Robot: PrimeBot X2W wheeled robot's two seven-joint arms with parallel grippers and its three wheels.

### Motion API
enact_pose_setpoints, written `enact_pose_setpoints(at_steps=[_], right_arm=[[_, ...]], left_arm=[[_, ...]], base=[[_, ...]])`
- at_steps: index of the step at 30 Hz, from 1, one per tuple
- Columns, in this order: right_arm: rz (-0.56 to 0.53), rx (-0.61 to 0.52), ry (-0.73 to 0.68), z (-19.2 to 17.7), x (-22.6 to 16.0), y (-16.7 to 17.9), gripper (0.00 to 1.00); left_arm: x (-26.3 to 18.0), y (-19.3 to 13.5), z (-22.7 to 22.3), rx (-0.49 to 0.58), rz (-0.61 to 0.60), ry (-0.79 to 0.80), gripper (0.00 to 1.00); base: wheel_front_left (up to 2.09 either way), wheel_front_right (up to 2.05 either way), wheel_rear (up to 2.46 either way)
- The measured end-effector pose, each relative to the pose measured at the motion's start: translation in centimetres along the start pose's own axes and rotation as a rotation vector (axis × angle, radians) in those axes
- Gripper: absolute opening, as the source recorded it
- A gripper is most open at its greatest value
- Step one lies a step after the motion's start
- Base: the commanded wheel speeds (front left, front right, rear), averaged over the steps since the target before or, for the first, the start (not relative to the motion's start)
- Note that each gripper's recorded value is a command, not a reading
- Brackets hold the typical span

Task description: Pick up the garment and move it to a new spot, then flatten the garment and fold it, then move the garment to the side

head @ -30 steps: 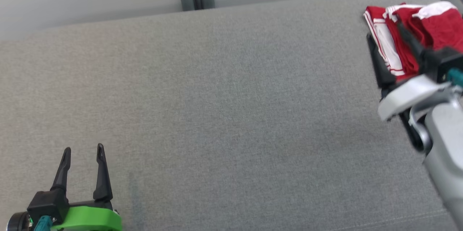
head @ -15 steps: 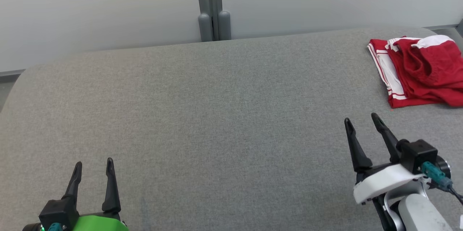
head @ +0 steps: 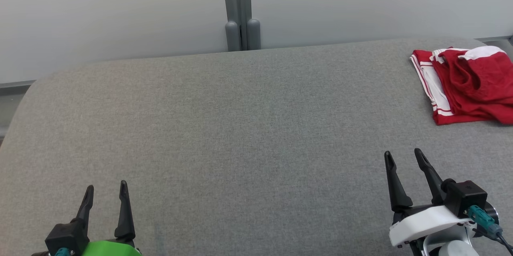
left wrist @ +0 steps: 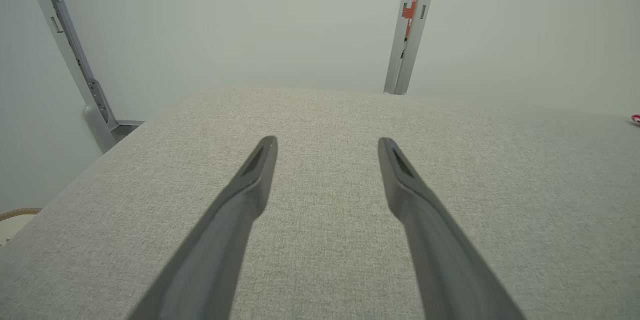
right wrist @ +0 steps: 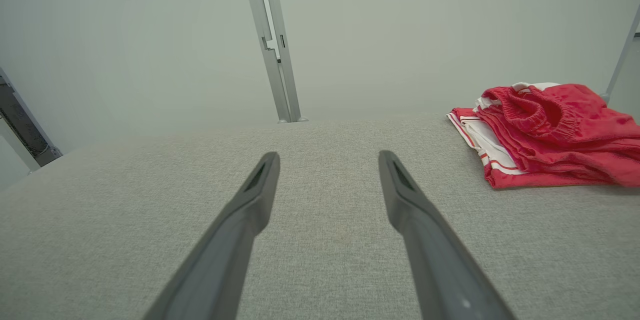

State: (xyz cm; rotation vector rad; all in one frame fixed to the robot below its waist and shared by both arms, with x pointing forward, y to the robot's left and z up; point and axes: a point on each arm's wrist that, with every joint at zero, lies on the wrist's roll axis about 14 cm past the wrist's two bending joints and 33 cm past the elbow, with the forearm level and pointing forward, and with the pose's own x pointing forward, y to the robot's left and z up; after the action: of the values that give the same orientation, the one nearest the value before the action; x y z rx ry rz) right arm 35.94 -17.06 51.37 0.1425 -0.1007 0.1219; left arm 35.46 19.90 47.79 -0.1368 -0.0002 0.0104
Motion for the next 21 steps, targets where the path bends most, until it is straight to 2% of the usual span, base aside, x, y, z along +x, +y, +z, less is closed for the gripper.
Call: enact_pose_setpoints(at_steps=[4,5,10,21], right_arm=[[0.001,0.003,0.004,-0.1,0.1,0.1,1.0],[0.002,0.004,0.008,-0.3,0.1,0.2,0.0],[-0.012,0.023,0.065,-2.1,-0.8,0.1,0.0],[-0.079,0.216,0.085,-2.5,-0.7,-1.0,0.0]], left_arm=[[0.1,0.1,0.1,-0.009,0.003,-0.004,1.0],[0.1,0.1,0.0,-0.012,0.005,-0.001,0.0],[-0.8,0.1,-2.1,-0.03,0.016,0.065,0.0],[-0.8,0.8,-2.5,-0.226,0.072,0.093,0.0]], base=[[0.0,0.0,0.0],[0.0,0.0,0.0],[0.0,0.0,0.0],[0.0,0.0,0.0]])
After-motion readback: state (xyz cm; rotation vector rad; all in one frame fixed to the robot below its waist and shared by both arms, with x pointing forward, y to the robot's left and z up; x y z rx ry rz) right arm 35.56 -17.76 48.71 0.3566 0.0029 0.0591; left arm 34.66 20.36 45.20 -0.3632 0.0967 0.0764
